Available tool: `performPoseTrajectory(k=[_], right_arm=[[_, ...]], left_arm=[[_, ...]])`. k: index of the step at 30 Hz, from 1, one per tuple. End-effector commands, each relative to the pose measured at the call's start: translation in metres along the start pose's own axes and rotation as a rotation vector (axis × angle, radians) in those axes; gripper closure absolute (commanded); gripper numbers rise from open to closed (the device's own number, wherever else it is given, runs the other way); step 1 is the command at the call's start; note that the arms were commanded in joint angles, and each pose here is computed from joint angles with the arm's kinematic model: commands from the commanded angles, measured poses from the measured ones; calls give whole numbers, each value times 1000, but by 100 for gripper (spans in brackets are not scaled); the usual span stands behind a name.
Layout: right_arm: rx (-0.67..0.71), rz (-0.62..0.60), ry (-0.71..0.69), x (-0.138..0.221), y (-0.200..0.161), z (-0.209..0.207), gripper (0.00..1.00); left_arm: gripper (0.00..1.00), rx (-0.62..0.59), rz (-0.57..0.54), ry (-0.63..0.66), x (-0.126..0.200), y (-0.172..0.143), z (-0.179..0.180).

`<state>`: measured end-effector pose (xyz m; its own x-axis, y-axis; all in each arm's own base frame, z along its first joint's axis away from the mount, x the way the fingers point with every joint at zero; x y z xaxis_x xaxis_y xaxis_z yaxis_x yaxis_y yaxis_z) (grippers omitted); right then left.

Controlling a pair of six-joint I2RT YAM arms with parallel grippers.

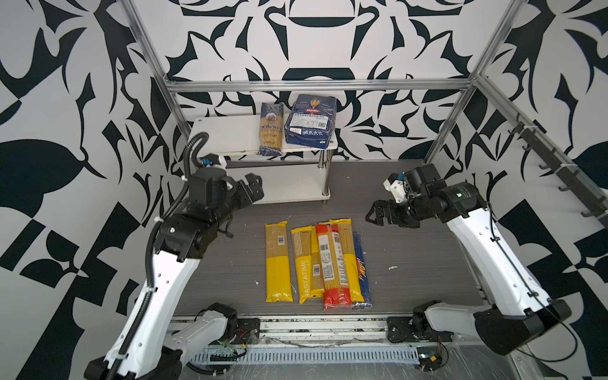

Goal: Arrange pasta packages on shelves
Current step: Pick up the pasta bag from the center of the table.

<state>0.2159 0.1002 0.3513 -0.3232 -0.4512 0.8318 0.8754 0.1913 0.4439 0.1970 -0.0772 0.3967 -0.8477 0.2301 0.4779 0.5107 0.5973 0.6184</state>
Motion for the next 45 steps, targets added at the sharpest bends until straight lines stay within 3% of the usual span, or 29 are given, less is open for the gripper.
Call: performPoseTrajectory(k=[1,7,13,20,24,31,36,45], right_arm=[[33,-29,30,14,-5,6,0],[17,-21,29,14,-11,6,0],[20,-17,32,14,-28,7,0],[23,-22,46,21,-42,9,0],[27,-27,42,25,-47,10,0],[20,-24,39,27,-53,10,0],[15,-18,44,25,-53,10,0],[15,-17,67,24,-50,11,0]], left_arm=[[1,75,17,83,4,-32,22],[1,70,63,174,-3,-101,51],[1,12,-2,207,-15,-166,56],[1,-38,-12,353,-33,-216,75],[0,46,18,393,-42,-236,105],[1,220,77,311,-50,-255,141],[1,184,126,275,-52,-259,138],[0,122,204,342,-63,-282,137]])
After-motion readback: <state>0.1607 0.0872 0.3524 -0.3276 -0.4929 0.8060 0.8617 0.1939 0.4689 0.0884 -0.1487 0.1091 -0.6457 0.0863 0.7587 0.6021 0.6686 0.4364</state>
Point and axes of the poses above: each gripper's point midway between its finger pads, its own x axis back along the fingers, its own z axis along the line the jaws close on, y = z × x, the point moved 9 cm from there along x, back along the fingers, and after that the axes turned 13 degrees about x, right-handed, at the moved point
